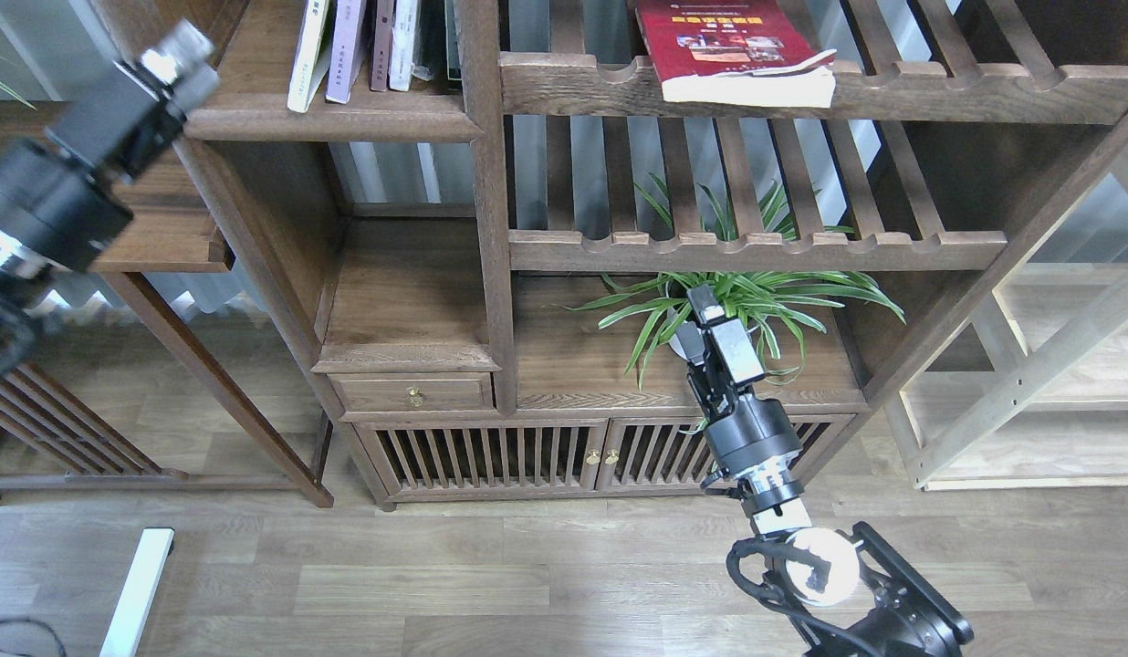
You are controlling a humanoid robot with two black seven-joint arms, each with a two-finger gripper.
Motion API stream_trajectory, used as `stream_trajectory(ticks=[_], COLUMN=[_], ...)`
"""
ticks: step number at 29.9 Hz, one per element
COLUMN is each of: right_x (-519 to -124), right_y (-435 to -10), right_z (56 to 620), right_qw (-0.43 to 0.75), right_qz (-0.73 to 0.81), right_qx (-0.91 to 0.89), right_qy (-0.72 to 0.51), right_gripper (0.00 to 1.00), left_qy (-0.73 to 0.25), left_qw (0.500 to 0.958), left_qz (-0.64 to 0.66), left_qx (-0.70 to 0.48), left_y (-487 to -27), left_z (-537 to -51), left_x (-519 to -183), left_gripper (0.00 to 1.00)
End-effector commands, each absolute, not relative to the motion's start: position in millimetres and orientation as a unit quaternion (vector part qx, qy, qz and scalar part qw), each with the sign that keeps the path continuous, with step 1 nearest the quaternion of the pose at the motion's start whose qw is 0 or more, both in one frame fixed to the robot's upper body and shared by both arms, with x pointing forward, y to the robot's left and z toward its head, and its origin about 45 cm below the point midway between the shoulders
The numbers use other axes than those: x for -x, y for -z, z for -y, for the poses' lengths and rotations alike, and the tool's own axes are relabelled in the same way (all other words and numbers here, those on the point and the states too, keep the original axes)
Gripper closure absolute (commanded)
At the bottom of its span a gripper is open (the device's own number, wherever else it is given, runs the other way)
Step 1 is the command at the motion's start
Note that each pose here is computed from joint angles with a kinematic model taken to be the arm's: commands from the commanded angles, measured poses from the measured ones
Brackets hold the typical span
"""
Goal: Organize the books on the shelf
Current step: 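Lower the left gripper in front of the shelf and raise the right gripper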
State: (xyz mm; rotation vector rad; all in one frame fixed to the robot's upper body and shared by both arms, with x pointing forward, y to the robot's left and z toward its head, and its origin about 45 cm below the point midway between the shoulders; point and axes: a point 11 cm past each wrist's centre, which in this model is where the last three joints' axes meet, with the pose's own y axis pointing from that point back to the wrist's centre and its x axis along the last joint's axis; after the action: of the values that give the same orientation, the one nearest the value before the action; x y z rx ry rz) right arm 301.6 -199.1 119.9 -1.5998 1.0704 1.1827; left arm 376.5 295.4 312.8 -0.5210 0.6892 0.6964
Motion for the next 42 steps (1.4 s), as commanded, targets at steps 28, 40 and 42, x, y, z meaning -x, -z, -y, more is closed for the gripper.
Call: stream_trajectory(ticks=[28,40,42], right_x=[-357.4,-376.7,-377.3], right_y=[-200.9,-236.7,-237.9], right_z=[223.5,201.5,199.6], right_qw=[0.475,0.477,0.476], right_qz=[-0.431,-0.389,-0.387], right_qx=[0.627,0.664,0.665], right_qy=[-0.443,-0.425,-0.426], right_gripper=[0.01,0.01,0.01], left_qy=[-0.392,-0.391,-0.392], left_qw=[0.735,0.739,0.739], left_qz=[-0.521,-0.52,-0.519], left_qx=[0.185,0.174,0.174], left_y=[-139.3,-139.2,-140.1], left_z=[-268.7,-267.1,-268.3], left_x=[-368.3,-371.0,-371.5], left_gripper=[0.01,0.01,0.01])
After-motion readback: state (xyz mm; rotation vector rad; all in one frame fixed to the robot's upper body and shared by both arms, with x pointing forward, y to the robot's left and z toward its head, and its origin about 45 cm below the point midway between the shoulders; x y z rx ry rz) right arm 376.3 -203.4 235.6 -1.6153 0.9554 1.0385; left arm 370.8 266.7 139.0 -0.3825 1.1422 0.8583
